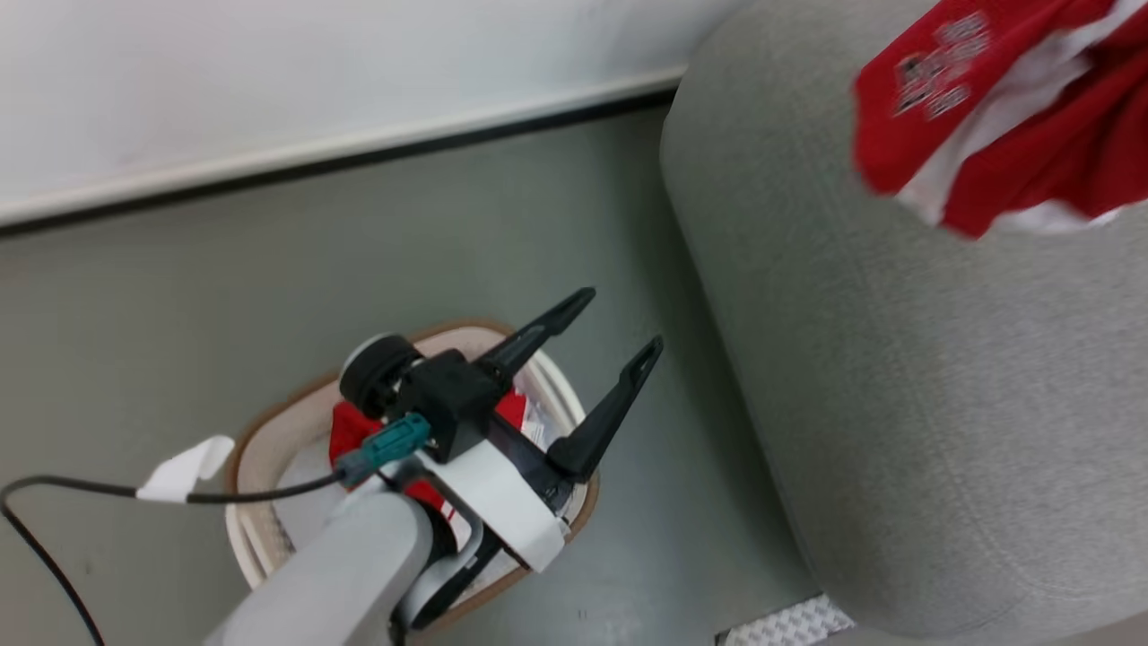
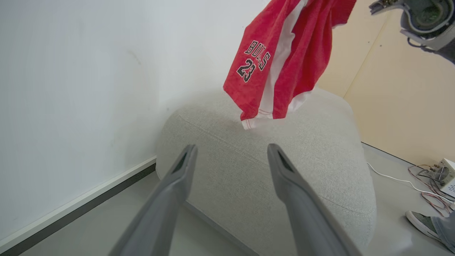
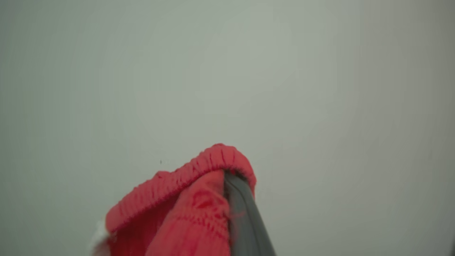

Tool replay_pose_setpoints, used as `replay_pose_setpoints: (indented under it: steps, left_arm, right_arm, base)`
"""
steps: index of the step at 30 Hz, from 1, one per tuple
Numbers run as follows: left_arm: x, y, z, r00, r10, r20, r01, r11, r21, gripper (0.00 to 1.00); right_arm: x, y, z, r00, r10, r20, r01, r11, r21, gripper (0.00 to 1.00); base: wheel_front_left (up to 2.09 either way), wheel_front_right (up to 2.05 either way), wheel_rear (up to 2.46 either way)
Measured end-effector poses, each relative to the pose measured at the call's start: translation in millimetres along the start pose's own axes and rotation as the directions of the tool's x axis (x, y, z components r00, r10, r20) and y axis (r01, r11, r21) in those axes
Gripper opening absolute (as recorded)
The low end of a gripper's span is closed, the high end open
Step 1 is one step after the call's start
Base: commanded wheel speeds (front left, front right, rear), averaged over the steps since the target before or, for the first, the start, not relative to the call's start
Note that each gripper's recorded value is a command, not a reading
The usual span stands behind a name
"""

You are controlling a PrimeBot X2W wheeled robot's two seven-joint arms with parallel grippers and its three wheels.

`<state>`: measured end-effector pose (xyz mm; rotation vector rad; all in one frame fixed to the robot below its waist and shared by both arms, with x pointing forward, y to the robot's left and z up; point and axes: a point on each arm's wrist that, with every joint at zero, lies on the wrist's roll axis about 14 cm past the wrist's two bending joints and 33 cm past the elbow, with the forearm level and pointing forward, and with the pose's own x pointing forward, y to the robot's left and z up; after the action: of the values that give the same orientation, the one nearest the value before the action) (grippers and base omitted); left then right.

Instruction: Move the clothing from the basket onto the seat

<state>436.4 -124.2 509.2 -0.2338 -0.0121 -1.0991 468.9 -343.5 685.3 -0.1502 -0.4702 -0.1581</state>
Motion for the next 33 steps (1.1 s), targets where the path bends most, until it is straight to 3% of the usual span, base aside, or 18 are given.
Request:
replay_pose_setpoints:
  steps: [8, 15, 20, 24, 26, 27, 28, 29, 31, 33]
  left_arm:
    - [-4, 38, -23, 1.000, 0.030, -0.004, -0.031, 0.999, -0.032, 1.00]
    - [-19, 69, -51, 0.994, 0.098, -0.038, -0.100, 0.993, -0.057, 1.00]
    - [-34, 86, -66, 0.986, 0.152, -0.067, -0.156, 0.986, -0.063, 1.00]
    - [-42, 95, -70, 0.980, 0.184, -0.074, -0.189, 0.980, -0.059, 1.00]
    - [-45, 97, -69, 0.978, 0.195, -0.070, -0.199, 0.978, -0.055, 1.00]
    - [-45, 97, -67, 0.978, 0.199, -0.068, -0.203, 0.978, -0.054, 1.00]
    - [-45, 98, -66, 0.977, 0.204, -0.065, -0.208, 0.977, -0.053, 1.00]
    - [-46, 98, -65, 0.976, 0.207, -0.063, -0.211, 0.976, -0.055, 1.00]
    - [-47, 97, -62, 0.975, 0.212, -0.059, -0.215, 0.975, -0.049, 1.00]
    - [-47, 96, -57, 0.975, 0.217, -0.053, -0.219, 0.975, -0.046, 1.00]
  right_arm:
    - [47, -57, -24, 0.989, -0.146, 0.011, 0.147, 0.986, -0.078, 0.00]
    - [50, -80, -117, 0.945, -0.241, -0.220, 0.217, 0.968, -0.129, 0.00]
    - [28, -68, -202, 0.850, -0.241, -0.469, 0.190, 0.970, -0.154, 0.00]
    - [-10, -62, -261, 0.689, -0.241, -0.683, 0.190, 0.970, -0.151, 0.00]
    - [-25, -62, -276, 0.615, -0.244, -0.750, 0.207, 0.968, -0.145, 0.40]
    - [-32, -62, -282, 0.577, -0.244, -0.780, 0.221, 0.965, -0.138, 0.75]
    - [-37, -61, -286, 0.545, -0.239, -0.803, 0.228, 0.965, -0.133, 0.90]
    - [-43, -58, -289, 0.516, -0.232, -0.825, 0.233, 0.964, -0.125, 1.00]
    - [-47, -55, -290, 0.486, -0.219, -0.846, 0.227, 0.967, -0.119, 1.00]
    - [-44, -54, -284, 0.485, -0.212, -0.848, 0.220, 0.969, -0.116, 1.00]
  base:
    - [0.00, 0.00, 0.00]
    - [0.00, 0.00, 0.00]
    - [0.00, 0.00, 0.00]
    - [0.00, 0.00, 0.00]
    - [0.00, 0.00, 0.00]
    - [0.00, 0.00, 0.00]
    - [0.00, 0.00, 0.00]
    - [0.00, 0.00, 0.00]
    - [0.00, 0.00, 0.00]
    - [0.00, 0.00, 0.00]
